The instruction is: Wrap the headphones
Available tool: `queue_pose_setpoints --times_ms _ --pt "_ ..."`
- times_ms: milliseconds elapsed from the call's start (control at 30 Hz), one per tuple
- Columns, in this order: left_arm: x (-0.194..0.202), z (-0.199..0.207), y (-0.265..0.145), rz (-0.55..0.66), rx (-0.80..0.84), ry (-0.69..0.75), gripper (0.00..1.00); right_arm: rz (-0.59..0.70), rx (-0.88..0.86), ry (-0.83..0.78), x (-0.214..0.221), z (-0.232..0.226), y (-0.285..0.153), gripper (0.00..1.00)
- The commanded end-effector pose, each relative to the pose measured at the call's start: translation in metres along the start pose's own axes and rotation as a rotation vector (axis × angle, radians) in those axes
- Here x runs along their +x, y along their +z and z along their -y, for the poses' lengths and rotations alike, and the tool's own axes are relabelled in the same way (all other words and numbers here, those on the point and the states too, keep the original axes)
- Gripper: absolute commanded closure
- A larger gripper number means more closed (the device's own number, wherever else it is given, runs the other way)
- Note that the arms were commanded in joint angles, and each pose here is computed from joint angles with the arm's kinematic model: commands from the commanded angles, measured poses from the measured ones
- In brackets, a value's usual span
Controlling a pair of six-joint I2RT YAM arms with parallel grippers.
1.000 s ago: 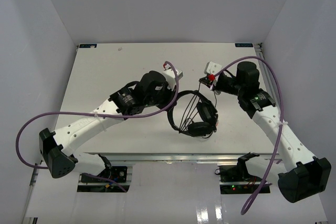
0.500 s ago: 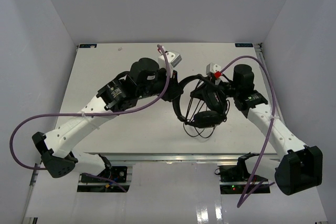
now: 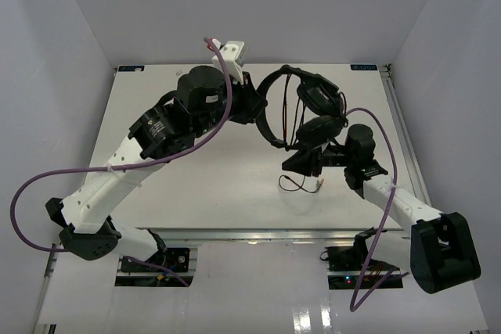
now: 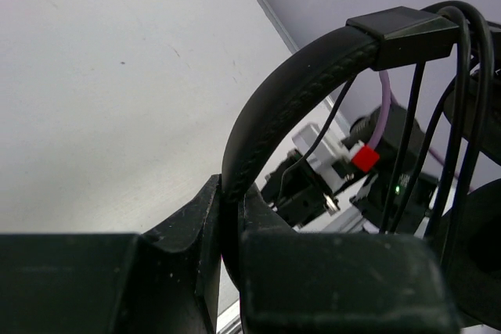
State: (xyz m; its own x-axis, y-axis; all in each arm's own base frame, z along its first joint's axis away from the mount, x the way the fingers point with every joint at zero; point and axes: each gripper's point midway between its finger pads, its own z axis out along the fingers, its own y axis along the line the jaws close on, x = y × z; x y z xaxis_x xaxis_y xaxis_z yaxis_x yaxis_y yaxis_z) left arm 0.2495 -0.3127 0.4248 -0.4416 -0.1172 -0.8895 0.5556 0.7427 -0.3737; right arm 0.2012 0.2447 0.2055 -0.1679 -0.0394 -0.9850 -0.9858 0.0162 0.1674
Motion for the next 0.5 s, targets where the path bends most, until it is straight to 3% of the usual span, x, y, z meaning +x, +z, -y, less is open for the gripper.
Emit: queue_pose_setpoints --times_ms 0,467 --pt "-0.063 -0.003 -0.015 0.219 -0.086 -0.154 1.0 0.027 -0.073 -0.08 -0.007 -0.019 0.002 0.8" --pt "-0.118 -0.046 -0.018 0.469 -0.283 -0.303 1.0 -0.023 -0.121 -0.128 0.015 -0.037 0.001 0.86"
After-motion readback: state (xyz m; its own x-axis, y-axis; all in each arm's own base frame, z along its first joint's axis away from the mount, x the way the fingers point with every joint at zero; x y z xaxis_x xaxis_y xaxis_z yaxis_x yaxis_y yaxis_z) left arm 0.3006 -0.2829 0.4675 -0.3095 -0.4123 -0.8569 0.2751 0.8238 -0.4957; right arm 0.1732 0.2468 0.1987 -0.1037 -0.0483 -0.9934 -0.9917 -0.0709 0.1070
